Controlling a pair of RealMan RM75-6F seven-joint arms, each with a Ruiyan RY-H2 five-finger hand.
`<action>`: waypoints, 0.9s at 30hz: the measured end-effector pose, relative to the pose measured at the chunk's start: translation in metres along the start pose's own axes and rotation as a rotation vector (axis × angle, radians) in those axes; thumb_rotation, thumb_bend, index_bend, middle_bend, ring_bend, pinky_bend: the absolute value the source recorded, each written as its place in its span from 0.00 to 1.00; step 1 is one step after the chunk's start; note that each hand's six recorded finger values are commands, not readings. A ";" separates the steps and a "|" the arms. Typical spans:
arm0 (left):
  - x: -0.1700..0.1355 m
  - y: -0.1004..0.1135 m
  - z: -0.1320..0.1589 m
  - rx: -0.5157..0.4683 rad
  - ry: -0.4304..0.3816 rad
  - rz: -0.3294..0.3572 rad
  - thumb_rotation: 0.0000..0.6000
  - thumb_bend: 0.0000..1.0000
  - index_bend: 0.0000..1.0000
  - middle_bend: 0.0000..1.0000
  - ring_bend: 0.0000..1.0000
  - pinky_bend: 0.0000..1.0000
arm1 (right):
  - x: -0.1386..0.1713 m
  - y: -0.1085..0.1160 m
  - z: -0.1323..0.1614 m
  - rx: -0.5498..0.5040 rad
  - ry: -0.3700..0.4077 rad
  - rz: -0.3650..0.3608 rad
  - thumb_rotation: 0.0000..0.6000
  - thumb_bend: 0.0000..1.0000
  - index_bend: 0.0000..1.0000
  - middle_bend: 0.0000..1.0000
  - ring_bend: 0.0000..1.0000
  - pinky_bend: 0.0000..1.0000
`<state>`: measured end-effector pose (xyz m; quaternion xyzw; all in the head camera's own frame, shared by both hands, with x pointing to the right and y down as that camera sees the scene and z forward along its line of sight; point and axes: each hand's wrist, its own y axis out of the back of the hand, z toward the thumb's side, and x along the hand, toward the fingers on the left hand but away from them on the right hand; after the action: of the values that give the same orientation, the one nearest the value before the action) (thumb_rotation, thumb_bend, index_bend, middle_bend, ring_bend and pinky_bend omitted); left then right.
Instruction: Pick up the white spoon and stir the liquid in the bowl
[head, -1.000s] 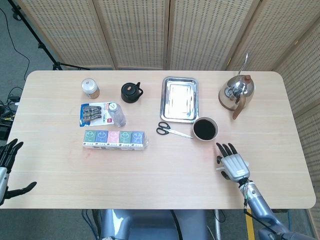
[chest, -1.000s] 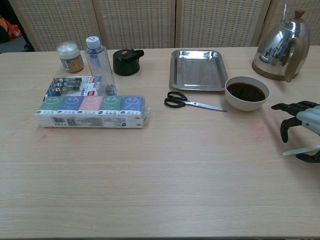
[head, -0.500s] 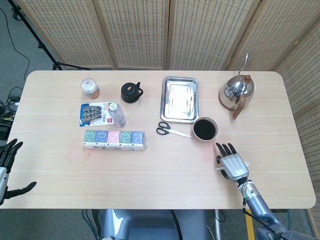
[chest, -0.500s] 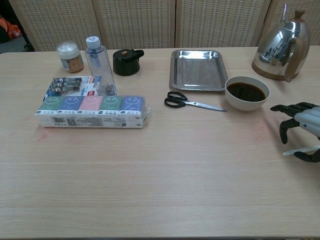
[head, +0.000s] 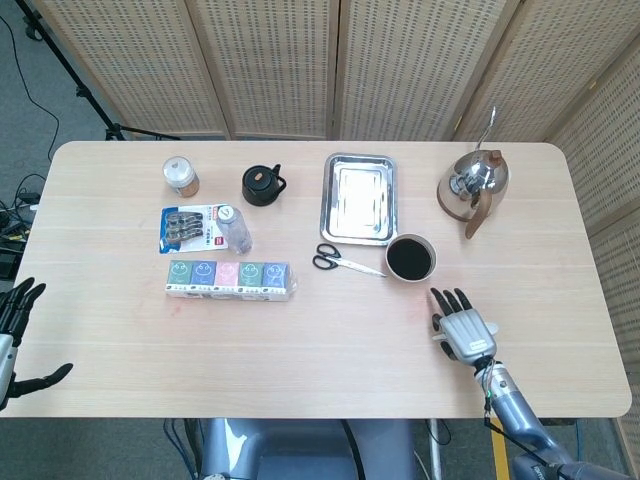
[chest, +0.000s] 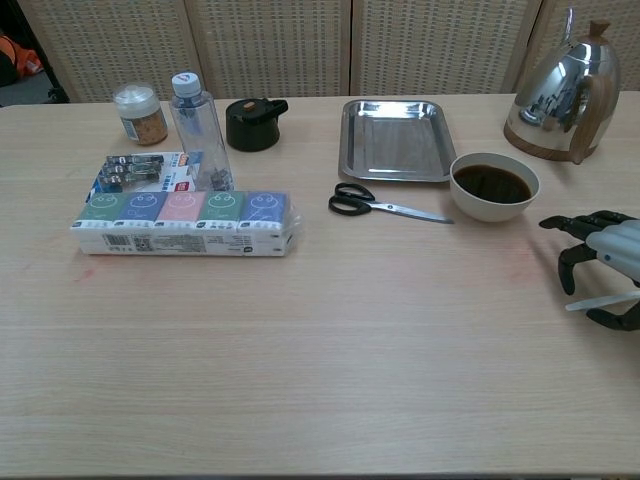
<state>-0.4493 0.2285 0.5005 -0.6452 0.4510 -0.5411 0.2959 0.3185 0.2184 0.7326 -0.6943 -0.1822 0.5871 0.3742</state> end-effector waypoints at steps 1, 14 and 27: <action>0.000 0.000 0.000 0.001 0.000 0.000 1.00 0.00 0.00 0.00 0.00 0.00 | 0.000 0.000 0.000 0.001 0.000 0.000 1.00 0.39 0.45 0.00 0.00 0.00; 0.000 -0.001 0.001 0.001 -0.002 -0.005 1.00 0.00 0.00 0.00 0.00 0.00 | -0.002 -0.004 -0.001 0.009 -0.004 0.010 1.00 0.39 0.45 0.00 0.00 0.00; 0.000 -0.002 0.001 0.000 -0.001 -0.008 1.00 0.00 0.00 0.00 0.00 0.00 | -0.003 -0.007 -0.005 0.022 -0.018 0.022 1.00 0.42 0.58 0.00 0.00 0.00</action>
<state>-0.4484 0.2289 0.5018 -0.6472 0.4481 -0.5421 0.2940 0.3245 0.2198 0.7399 -0.6868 -0.1714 0.5992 0.3739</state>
